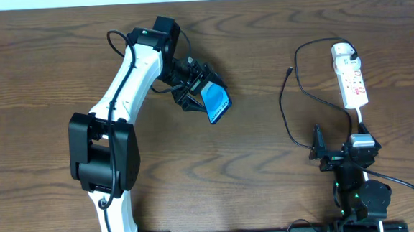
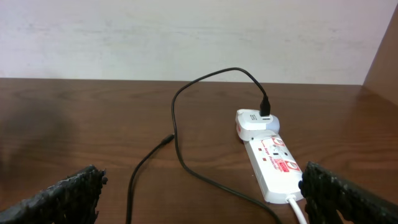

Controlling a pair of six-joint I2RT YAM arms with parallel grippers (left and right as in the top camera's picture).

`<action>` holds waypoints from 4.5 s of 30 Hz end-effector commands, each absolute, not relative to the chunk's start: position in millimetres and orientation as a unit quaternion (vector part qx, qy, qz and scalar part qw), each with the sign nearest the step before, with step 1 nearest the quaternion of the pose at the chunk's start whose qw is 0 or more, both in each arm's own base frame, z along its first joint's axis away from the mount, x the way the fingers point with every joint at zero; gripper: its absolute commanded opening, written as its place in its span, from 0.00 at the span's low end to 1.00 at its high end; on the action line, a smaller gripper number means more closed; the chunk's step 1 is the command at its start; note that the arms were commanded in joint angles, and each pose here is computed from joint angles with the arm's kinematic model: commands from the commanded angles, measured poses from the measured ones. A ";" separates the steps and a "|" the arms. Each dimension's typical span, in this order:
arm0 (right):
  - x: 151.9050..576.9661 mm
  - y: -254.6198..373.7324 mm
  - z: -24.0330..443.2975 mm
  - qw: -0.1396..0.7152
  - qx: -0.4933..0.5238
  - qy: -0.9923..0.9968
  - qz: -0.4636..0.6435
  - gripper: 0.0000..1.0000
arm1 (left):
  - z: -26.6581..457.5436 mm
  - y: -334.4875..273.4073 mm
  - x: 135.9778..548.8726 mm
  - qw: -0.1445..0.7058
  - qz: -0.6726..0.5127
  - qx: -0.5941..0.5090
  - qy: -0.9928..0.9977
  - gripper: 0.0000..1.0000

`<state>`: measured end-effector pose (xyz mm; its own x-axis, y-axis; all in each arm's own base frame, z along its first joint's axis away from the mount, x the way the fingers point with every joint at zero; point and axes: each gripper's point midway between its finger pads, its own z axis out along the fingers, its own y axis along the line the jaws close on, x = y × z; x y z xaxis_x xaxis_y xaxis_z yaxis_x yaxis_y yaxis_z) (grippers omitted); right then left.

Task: Plug charger to phone and switch on socket
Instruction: 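Lift the phone with the left gripper and tilt it upright, then move the right gripper to the phone and grasp its edge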

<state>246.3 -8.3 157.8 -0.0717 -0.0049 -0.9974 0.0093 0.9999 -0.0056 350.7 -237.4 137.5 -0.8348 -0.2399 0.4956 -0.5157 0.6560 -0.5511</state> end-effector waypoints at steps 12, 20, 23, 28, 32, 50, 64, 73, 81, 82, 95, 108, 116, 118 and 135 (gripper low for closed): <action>246.2 -6.6 156.7 0.680 -0.003 0.733 -0.004 0.99 | 160.7 -240.0 348.6 0.184 0.386 0.196 -0.883 0.72; 246.2 -7.2 156.7 0.680 -0.002 0.733 -0.005 0.99 | 160.6 -240.0 348.8 0.183 0.386 0.196 -0.883 0.72; 246.2 2.1 158.2 0.682 -0.006 0.731 0.028 0.99 | 160.6 -240.0 348.7 0.183 0.386 0.196 -0.883 0.72; 245.7 9.6 158.5 0.666 0.097 0.724 0.152 0.99 | 160.6 -240.0 348.7 0.183 0.386 0.196 -0.883 0.72; 242.3 32.1 161.7 0.579 0.246 0.683 0.372 0.99 | 160.5 -240.0 348.8 0.183 0.386 0.196 -0.883 0.72; 244.2 18.6 202.7 0.648 0.220 0.649 0.332 0.99 | 160.6 -240.0 349.0 0.183 0.386 0.196 -0.883 0.72; 281.2 29.2 245.9 0.498 0.205 0.797 0.273 0.99 | 160.6 -240.2 349.6 0.181 0.386 0.195 -0.883 0.72; 266.9 111.1 287.6 0.347 0.093 0.789 0.499 0.99 | 160.6 -240.3 350.2 0.180 0.387 0.195 -0.883 0.72; 296.6 99.6 283.0 0.369 0.145 0.785 0.476 0.99 | 160.6 -240.3 350.1 0.180 0.387 0.194 -0.883 0.72; 297.8 102.7 284.2 0.370 0.139 0.785 0.477 0.99 | 160.6 -240.3 350.1 0.180 0.387 0.194 -0.883 0.72; 296.6 135.5 261.9 0.318 0.265 0.854 0.314 0.95 | 160.7 -240.5 350.9 0.178 0.388 0.194 -0.883 0.72; 298.0 198.7 216.9 0.287 0.255 0.890 0.245 0.85 | 160.7 -240.7 351.5 0.177 0.389 0.193 -0.883 0.72; 305.2 226.3 191.9 0.289 0.233 0.901 0.224 0.85 | 160.7 -240.7 351.5 0.177 0.389 0.193 -0.883 0.72; 308.9 232.3 182.3 0.284 0.230 0.904 0.219 0.84 | 160.7 -240.7 351.5 0.177 0.389 0.193 -0.883 0.72; 326.7 261.5 155.7 0.300 0.219 0.903 0.214 0.67 | 160.7 -240.7 351.4 0.177 0.389 0.193 -0.883 0.72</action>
<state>320.1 258.6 157.9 -0.7431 0.5184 -0.4231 0.2603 0.8065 0.5309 353.0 -238.9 138.0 -0.8406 -0.2347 0.4883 -0.5091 0.6504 -0.5637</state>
